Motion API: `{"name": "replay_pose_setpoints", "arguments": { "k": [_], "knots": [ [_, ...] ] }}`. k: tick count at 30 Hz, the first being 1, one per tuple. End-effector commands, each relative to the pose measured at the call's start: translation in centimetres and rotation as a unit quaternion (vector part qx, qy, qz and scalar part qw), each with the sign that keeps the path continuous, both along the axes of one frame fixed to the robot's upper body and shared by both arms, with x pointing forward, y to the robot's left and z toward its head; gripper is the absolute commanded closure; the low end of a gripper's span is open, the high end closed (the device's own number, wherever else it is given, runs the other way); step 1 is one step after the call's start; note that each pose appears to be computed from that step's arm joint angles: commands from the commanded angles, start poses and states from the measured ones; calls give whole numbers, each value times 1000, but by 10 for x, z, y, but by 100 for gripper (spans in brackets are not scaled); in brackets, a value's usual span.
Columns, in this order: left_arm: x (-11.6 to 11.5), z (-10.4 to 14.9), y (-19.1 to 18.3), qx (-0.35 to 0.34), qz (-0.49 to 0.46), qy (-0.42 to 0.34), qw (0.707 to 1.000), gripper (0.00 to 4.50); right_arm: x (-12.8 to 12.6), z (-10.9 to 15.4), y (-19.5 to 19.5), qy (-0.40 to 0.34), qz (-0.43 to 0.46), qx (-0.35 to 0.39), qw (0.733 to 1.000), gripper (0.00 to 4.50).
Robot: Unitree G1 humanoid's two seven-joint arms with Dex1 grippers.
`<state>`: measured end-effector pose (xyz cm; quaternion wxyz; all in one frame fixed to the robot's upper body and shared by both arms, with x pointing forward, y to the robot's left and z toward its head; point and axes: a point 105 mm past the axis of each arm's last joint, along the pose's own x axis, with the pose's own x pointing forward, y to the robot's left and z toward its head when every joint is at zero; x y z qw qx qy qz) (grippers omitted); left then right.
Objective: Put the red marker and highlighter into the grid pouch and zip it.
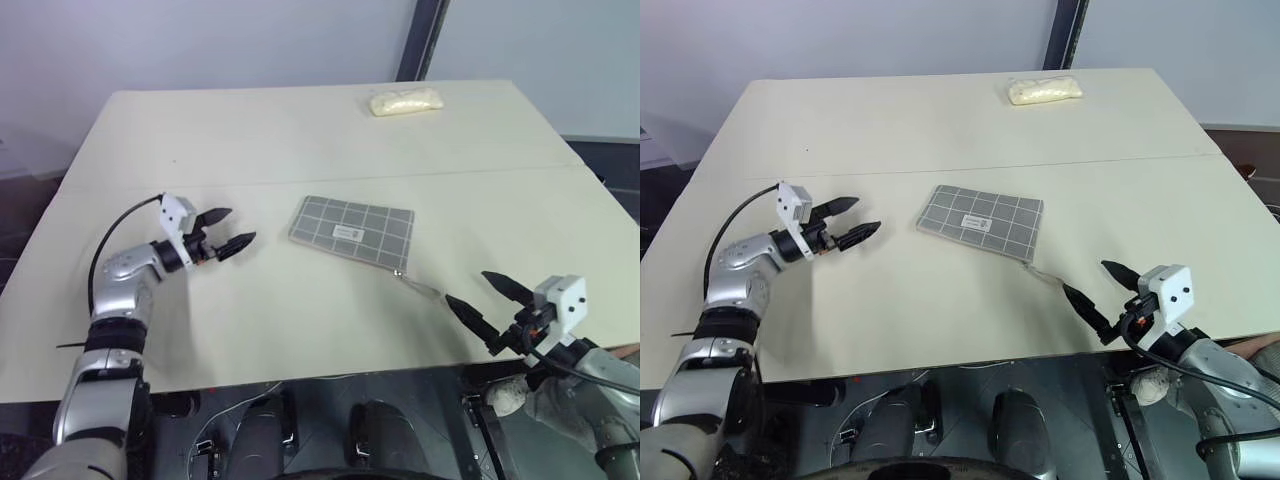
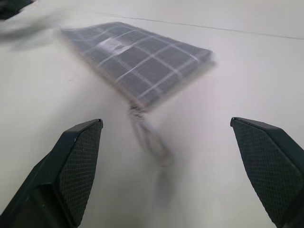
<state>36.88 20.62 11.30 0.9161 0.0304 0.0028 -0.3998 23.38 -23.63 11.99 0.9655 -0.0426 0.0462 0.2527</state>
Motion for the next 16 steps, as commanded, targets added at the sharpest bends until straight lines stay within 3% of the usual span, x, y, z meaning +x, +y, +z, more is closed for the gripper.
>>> {"name": "replay_pose_setpoints", "arguments": {
  "k": [1, 8, 13, 16],
  "knots": [
    [-2, 19, 8, 2, 7, -28, 1000, 0, 1, 19, -4, -33, 1, -8, 999, 3],
    [4, 33, 28, -13, 42, -33, 998, 0, -7, 18, -28, -21, -13, -46, 999, 3],
    [-1, 29, 30, -5, 34, -26, 999, 0, -2, 21, -37, -32, -21, -63, 997, 3],
    [-4, 30, 27, 20, 33, -59, 998, 0, 4, 20, -37, -37, -21, -62, 997, 3]
  ]
}}
